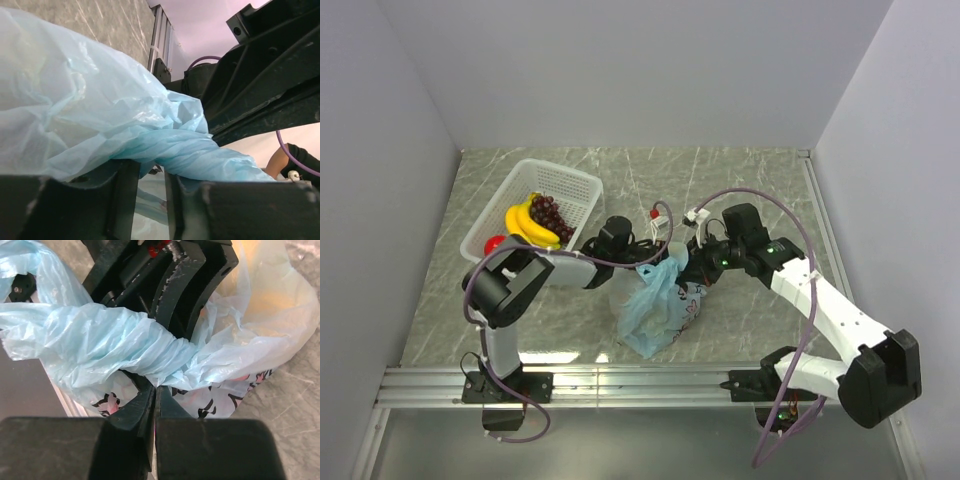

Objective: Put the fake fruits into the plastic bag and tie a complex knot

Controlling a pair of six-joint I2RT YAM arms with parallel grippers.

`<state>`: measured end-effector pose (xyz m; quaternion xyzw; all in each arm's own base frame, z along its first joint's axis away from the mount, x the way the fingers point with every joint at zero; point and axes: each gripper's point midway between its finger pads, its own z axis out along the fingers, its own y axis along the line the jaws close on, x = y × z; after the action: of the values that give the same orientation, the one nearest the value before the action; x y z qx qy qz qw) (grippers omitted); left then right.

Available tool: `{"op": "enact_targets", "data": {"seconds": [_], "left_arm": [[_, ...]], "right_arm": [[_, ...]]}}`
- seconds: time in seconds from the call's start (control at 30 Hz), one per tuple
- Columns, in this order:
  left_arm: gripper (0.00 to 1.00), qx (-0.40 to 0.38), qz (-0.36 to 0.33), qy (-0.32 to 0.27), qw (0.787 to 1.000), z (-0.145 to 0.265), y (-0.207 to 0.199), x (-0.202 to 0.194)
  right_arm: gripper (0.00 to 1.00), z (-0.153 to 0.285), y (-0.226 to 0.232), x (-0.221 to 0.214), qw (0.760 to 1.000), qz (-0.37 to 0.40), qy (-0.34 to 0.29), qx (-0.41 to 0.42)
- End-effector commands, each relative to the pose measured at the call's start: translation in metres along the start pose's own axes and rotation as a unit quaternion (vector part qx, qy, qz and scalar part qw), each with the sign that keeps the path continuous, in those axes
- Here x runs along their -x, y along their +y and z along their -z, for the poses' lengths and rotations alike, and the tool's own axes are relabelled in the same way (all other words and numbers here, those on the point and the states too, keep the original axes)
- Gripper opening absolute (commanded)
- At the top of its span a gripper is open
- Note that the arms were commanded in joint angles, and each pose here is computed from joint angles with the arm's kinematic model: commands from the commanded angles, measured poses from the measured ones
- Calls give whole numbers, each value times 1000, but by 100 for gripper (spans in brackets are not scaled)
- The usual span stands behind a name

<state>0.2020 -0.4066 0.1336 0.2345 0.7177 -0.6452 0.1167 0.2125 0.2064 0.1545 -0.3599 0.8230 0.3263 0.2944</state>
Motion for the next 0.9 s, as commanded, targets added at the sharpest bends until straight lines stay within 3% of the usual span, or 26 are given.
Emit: {"op": "enact_targets", "data": {"seconds": [0.0,0.3,0.37,0.5,0.53,0.63,0.87], "left_arm": [[33,-3,-39,-9,999,13,-19,12],[49,75,-83,-29,993,80,-32,28],[50,92,-135,-35,986,103,-38,37],[53,119,-222,24,968,138,-45,19],[54,122,-277,59,951,146,-47,10],[63,141,-374,75,914,157,-56,11],[66,199,-547,92,808,149,-71,29]], "right_arm": [[0,15,1,22,998,47,-27,-19],[0,20,11,24,997,71,-21,7],[0,19,9,24,997,71,-18,7],[0,19,11,22,997,73,-9,14],[0,20,12,23,997,73,-9,15],[0,20,12,25,997,74,-9,16],[0,20,12,23,997,71,6,22]]}}
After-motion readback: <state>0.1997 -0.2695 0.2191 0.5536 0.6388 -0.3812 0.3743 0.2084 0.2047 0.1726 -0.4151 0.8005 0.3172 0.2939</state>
